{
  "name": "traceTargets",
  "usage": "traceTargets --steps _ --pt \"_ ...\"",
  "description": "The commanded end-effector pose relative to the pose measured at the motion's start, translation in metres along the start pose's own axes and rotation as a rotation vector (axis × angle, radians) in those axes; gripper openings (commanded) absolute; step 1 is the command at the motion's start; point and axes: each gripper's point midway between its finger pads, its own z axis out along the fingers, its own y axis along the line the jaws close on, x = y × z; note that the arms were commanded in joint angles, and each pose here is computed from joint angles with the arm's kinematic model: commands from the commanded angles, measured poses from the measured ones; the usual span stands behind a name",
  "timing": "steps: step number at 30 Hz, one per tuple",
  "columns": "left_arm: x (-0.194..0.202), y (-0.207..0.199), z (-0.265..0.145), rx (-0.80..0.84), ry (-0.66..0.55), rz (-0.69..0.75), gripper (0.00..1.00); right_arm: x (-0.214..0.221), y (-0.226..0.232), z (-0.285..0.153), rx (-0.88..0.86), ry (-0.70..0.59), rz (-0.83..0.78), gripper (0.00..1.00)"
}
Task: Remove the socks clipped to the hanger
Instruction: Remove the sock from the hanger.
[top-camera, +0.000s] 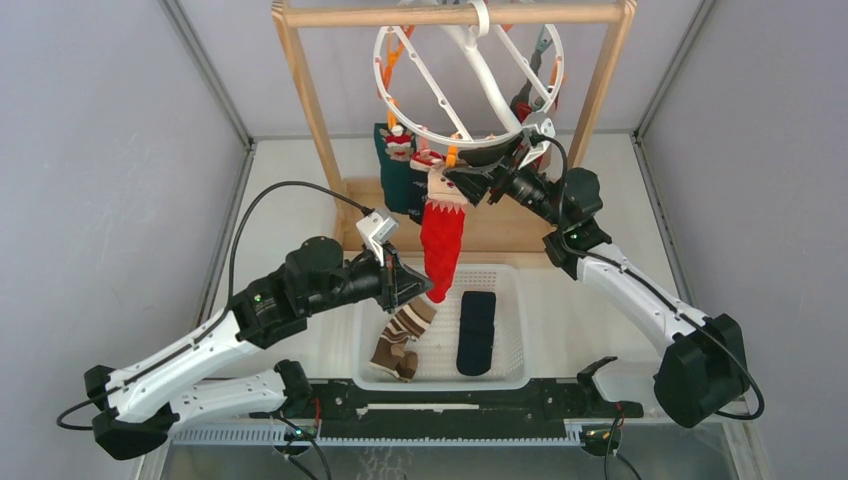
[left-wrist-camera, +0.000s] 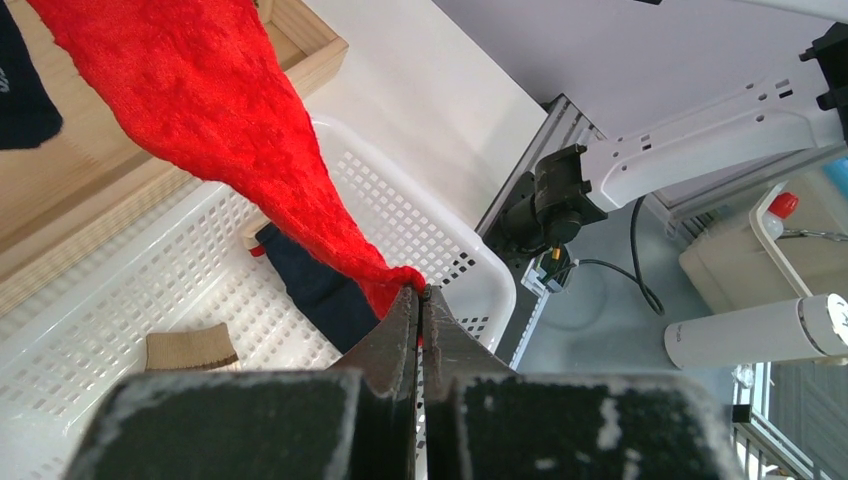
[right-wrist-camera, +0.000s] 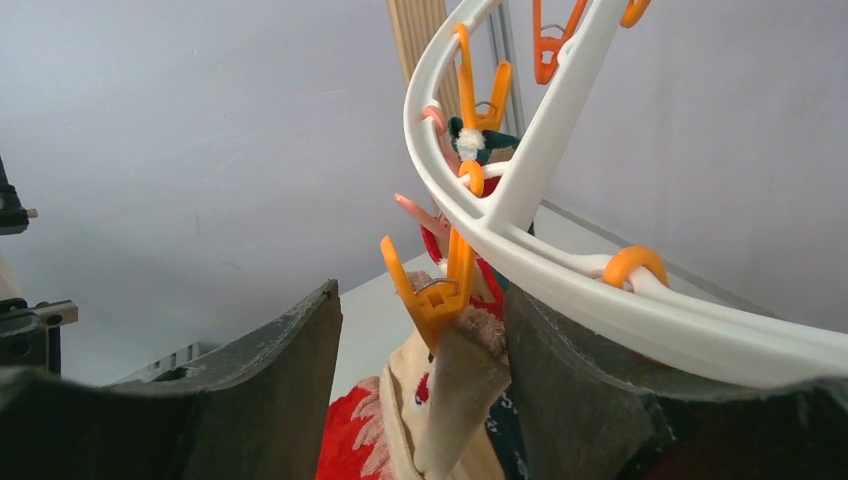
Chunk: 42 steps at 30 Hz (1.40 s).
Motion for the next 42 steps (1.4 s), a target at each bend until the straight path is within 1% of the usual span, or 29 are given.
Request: traceTargets --steps 1,14,19,30,36,40,42 --pt "-0.027 -0.019 -0.007 0.052 -0.062 0.023 0.00 -0.045 0.013 0.009 -0.057 -0.123 -0.022 0.68" --pt "-0.023 -0.021 -0.008 0.063 -0.053 0.028 0.00 -0.051 0.009 0.015 -0.048 -0.179 0.040 0.64" --pt "-0.024 -0.022 -0.009 0.066 -0.052 0.033 0.00 -0.049 0.001 0.018 0.012 -0.186 0.042 0.60" --pt "-0.026 -0.023 -0.010 0.068 -0.050 0.049 0.00 -0.048 0.003 0.024 0.010 -0.184 0.045 0.54" --pt "-0.026 -0.023 -0.010 0.067 -0.050 0.053 0.00 -0.047 0.003 0.025 0.011 -0.180 0.043 0.47" --pt "-0.026 -0.022 -0.010 0.066 -0.049 0.054 0.00 -0.048 0.004 0.025 0.008 -0.174 0.040 0.41" --pt "-0.026 -0.022 -0.010 0.066 -0.048 0.054 0.00 -0.048 0.005 0.026 0.005 -0.169 0.038 0.35"
